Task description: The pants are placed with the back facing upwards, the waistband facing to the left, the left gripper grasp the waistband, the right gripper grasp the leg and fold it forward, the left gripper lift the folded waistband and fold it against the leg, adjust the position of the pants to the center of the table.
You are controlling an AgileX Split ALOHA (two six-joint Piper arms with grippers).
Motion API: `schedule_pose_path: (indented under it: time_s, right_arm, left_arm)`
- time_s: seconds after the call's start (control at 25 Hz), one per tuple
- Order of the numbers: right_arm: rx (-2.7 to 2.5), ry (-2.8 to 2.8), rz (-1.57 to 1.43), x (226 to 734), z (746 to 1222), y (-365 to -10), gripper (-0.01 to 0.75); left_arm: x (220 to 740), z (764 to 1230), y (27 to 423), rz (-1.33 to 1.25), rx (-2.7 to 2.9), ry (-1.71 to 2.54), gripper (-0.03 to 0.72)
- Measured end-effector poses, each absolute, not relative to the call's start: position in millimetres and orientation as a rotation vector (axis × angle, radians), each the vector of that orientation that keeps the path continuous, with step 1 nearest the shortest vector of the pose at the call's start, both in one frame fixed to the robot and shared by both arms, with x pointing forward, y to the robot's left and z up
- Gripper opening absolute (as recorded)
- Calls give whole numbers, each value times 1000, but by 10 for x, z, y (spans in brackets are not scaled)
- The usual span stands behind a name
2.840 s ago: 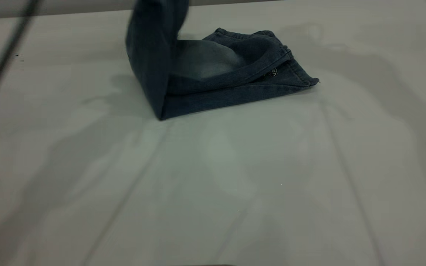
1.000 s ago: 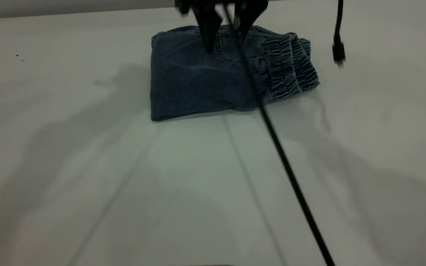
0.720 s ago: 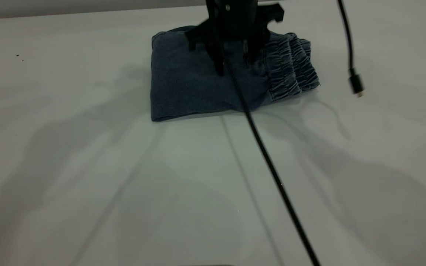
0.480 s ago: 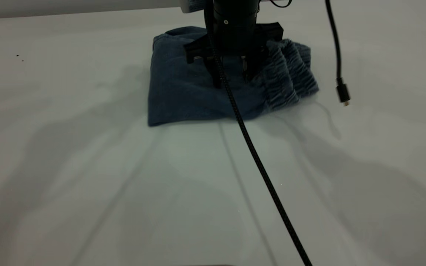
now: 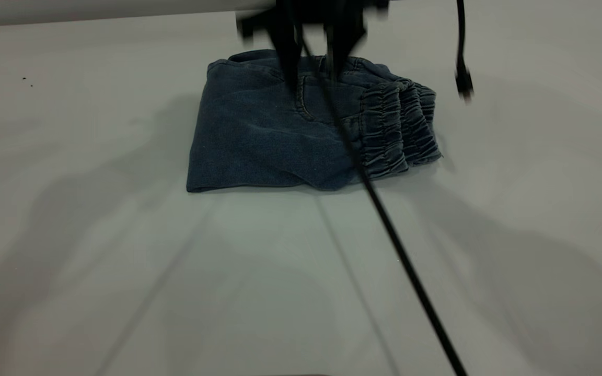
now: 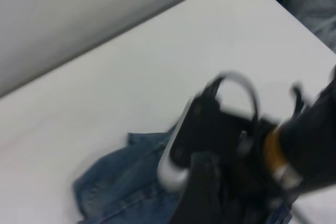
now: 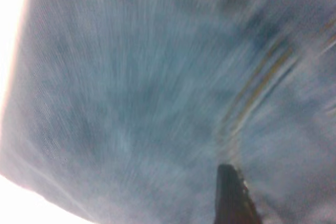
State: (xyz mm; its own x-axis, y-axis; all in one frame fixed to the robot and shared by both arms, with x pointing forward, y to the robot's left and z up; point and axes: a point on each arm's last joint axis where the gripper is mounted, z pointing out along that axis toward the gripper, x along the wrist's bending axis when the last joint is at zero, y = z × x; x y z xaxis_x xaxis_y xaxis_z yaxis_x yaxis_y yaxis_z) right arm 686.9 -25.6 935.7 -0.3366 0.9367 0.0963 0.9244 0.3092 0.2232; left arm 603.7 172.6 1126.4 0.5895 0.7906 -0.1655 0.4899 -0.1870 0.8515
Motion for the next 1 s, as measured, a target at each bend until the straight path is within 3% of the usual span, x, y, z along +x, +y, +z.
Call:
schedule_pose_path:
  time_s: [0.32,0.64,0.8,1.0]
  right_arm:
    - [1562,2394,790,6550,11020,-422,318]
    - [1272,2284,1126,5618,12491,-923,318]
    - [1183,2268,1139,5083,12784,-1250,318]
    - [1227,2357,1030,4674,12543,-1494,318]
  left_arm:
    - [5328,12007,2088,525,1889,905,575]
    - [4439,12305,2455,625,2098,1092,575]
    - [4172,12436,2599,734,2034,1205,575]
    - [3939,12328,2649,724,2006,1252,575]
